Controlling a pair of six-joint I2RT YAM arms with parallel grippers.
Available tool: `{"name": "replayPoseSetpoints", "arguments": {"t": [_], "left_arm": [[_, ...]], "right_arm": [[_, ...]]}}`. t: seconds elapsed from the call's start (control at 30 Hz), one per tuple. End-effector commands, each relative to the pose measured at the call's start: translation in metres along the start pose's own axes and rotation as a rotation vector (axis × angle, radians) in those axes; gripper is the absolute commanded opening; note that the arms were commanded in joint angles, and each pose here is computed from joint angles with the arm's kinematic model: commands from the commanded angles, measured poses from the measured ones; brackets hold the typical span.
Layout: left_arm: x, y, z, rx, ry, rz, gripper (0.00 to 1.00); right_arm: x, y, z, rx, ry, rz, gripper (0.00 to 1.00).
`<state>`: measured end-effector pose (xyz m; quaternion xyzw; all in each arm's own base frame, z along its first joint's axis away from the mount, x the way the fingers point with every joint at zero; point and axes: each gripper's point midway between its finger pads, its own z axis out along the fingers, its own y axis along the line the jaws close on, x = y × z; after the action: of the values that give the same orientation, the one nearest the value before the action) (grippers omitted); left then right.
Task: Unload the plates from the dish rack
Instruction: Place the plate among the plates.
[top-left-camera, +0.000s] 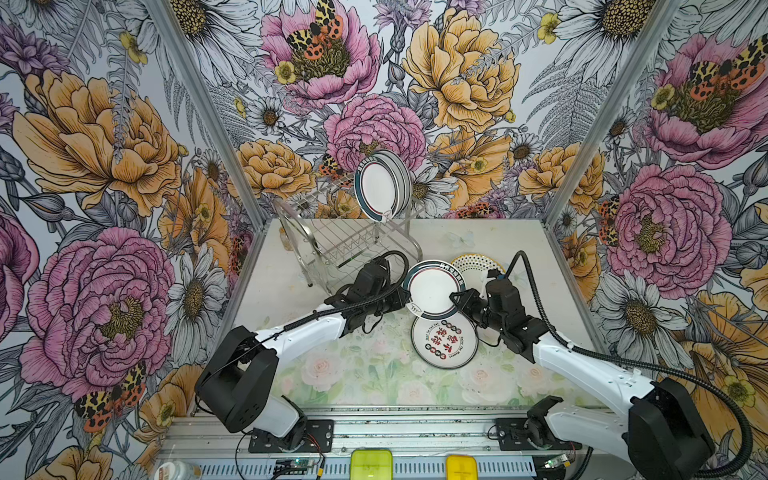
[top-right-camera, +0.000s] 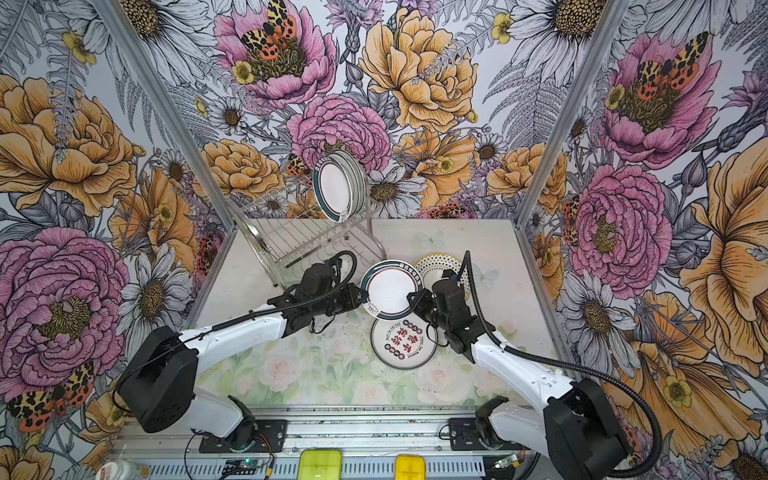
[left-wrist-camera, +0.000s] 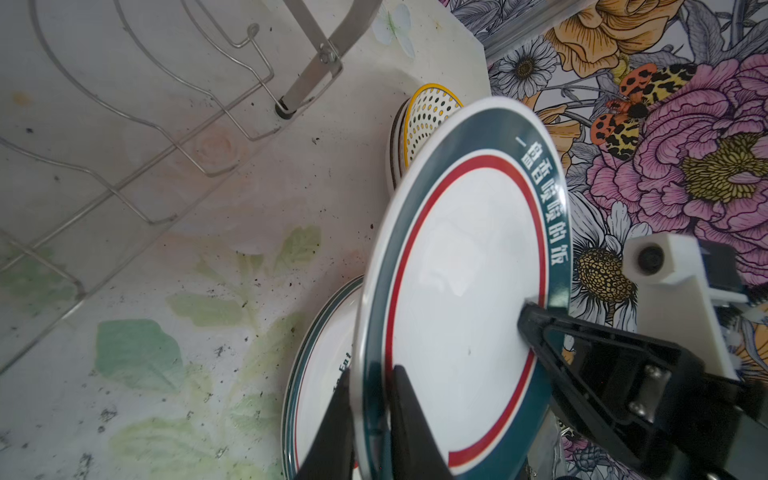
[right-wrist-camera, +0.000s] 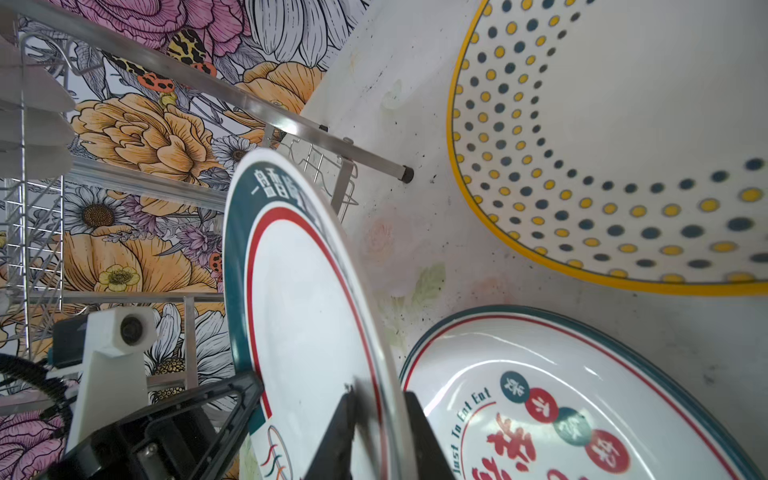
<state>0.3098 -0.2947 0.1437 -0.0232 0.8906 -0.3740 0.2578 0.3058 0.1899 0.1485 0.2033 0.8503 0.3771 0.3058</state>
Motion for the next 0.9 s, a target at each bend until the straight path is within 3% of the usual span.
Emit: {"name": "replayPoseSetpoints", "arguments": {"t": [0.0,0.4,0.87], "left_arm": [[0.017,-0.043,-0.004,0.145,0.065,0.107,0.00],[0.020,-0.036,-0.004,0.117,0.077,0.099,0.00],[0.028,-0.027,-0.009,0.097,0.089,0.084,0.00]], "right_arm": [[0.011,0.036,-0.002,-0.145,0.056,-0.058,0.28],[0.007,0.017,-0.002,-0.100,0.035,-0.024,0.60],[0.002,-0.009,-0.004,-0.034,0.011,0.008,0.65]]}}
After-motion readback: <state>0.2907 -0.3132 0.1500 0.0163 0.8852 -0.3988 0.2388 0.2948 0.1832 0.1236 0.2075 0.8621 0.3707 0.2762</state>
